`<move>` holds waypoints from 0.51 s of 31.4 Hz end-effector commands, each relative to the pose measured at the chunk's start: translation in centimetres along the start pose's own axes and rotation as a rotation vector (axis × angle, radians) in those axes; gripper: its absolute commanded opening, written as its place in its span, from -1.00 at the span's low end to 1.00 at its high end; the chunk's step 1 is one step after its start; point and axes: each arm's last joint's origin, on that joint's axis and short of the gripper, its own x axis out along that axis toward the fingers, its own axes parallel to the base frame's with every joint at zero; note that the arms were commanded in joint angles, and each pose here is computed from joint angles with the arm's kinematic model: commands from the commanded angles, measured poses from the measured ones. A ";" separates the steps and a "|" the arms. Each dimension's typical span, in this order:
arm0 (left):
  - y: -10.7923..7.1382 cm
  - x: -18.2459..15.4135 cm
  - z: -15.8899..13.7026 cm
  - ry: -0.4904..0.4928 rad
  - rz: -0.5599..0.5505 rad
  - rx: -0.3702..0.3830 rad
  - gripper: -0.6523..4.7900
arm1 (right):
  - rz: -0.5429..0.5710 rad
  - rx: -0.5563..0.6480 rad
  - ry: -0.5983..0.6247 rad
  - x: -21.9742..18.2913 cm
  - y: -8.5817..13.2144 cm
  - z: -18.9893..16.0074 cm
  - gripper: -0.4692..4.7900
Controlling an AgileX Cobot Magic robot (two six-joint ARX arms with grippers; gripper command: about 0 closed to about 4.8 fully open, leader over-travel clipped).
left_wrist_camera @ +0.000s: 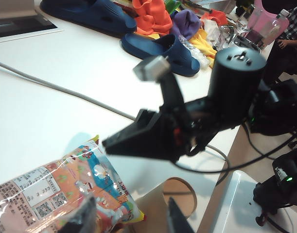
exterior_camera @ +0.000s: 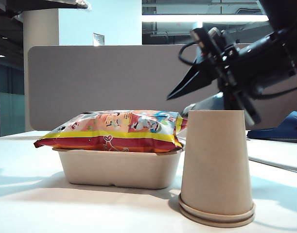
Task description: Pick up a bag of chips and put them in the box.
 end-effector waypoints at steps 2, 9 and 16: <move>-0.2 -0.2 0.3 -0.019 -0.007 0.034 -0.07 | 0.060 -0.050 -0.077 -1.7 0.8 1.8 -0.09; -1.2 -1.3 0.6 -0.065 -0.009 0.072 -0.07 | 0.067 -0.204 -0.211 -6.2 2.7 4.0 -0.10; -3.0 -3.4 0.9 -0.140 -0.019 0.132 -0.07 | -0.194 -0.430 -0.213 -11.7 6.2 5.3 -0.10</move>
